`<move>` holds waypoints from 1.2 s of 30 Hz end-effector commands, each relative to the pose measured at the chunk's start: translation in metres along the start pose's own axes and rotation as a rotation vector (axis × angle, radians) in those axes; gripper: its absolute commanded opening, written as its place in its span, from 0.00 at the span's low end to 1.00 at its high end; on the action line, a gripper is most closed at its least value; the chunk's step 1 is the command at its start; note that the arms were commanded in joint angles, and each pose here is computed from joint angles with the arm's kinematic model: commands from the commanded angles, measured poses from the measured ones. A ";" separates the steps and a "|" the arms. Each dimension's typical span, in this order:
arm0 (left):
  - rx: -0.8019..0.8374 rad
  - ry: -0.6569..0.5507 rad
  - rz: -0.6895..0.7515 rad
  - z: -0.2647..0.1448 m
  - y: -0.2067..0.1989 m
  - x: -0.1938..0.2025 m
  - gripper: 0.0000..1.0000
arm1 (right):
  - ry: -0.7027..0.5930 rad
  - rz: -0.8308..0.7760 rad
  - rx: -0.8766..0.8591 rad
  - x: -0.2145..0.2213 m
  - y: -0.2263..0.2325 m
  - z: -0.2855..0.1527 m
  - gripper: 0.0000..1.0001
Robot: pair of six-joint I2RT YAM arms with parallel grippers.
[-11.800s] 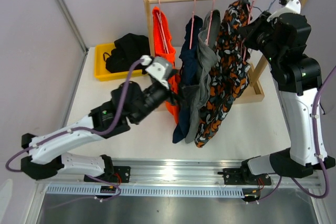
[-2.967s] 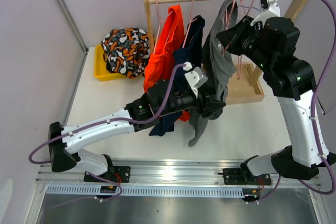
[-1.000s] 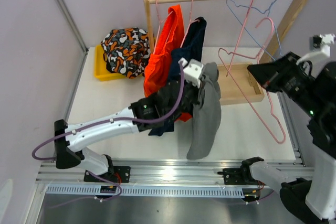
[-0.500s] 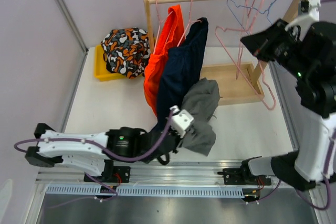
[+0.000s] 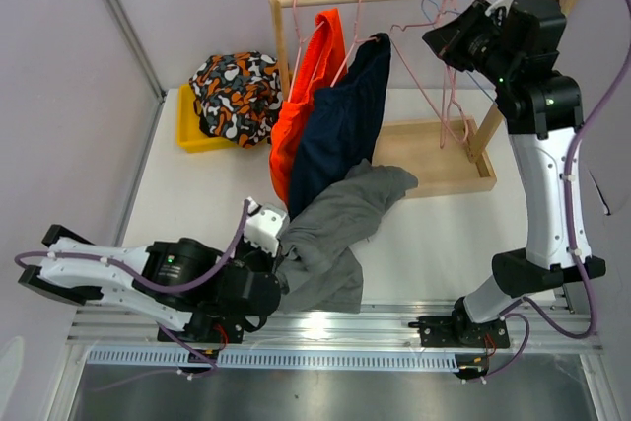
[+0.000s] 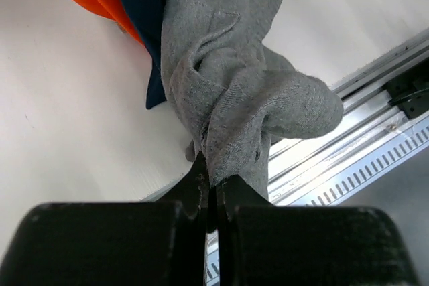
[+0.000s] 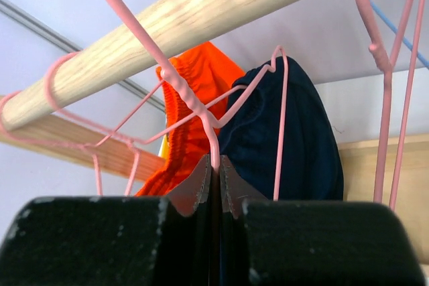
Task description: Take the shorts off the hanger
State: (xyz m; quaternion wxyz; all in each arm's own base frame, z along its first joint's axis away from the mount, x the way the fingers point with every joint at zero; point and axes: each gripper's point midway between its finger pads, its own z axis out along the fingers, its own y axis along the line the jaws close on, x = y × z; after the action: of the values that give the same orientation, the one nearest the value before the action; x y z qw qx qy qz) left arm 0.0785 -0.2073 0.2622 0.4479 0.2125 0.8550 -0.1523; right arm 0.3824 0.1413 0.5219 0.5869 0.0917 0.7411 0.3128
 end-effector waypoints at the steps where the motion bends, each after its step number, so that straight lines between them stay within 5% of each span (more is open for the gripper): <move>1: -0.049 -0.067 -0.046 -0.023 0.034 -0.028 0.00 | -0.023 0.000 -0.028 0.001 0.000 0.021 0.00; 8: -0.065 -0.241 0.010 -0.052 0.056 -0.096 0.00 | 0.018 -0.011 -0.002 0.026 -0.020 0.021 0.00; 13: 0.040 -0.474 -0.092 -0.108 0.060 -0.194 0.00 | 0.046 -0.003 0.013 0.049 -0.036 0.008 0.00; 14: 0.030 -0.509 0.001 -0.114 0.062 -0.206 0.00 | 0.032 -0.005 0.004 0.048 -0.034 0.001 0.00; 18: -0.010 -0.684 0.007 -0.156 0.083 -0.272 0.00 | 0.086 0.002 0.049 0.077 -0.058 -0.003 0.00; 19: -0.089 -0.714 0.123 -0.165 0.097 -0.283 0.00 | 0.091 0.003 0.052 0.080 -0.060 -0.003 0.00; 20: -0.096 -0.787 -0.036 -0.184 0.112 -0.305 0.00 | 0.096 0.004 0.057 0.083 -0.063 -0.005 0.00; 21: -0.125 -0.817 -0.036 -0.190 0.118 -0.313 0.00 | 0.094 0.003 0.060 0.083 -0.065 -0.007 0.01; 23: -0.168 -0.905 -0.096 -0.214 0.145 -0.332 0.00 | 0.111 0.001 0.067 0.090 -0.070 -0.007 0.20; 24: -0.175 -0.929 -0.107 -0.220 0.152 -0.336 0.00 | 0.115 -0.003 0.067 0.091 -0.072 -0.007 0.38; 25: -0.185 -0.949 -0.103 -0.226 0.160 -0.339 0.00 | 0.119 -0.003 0.076 0.092 -0.075 -0.007 0.76; 27: -0.172 -0.983 -0.100 -0.233 0.163 -0.344 0.00 | 0.121 -0.002 0.085 0.094 -0.079 -0.005 0.95; 36: -0.367 -0.935 0.065 -0.215 0.147 -0.336 0.00 | 0.152 0.018 0.061 0.102 -0.078 0.003 0.99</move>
State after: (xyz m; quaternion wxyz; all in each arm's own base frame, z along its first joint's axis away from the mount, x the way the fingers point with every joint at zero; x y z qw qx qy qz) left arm 0.1731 -0.0481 0.6501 0.8042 0.0419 0.5779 -0.1324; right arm 0.3750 0.1275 0.3869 0.5198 0.1032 0.7979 0.2873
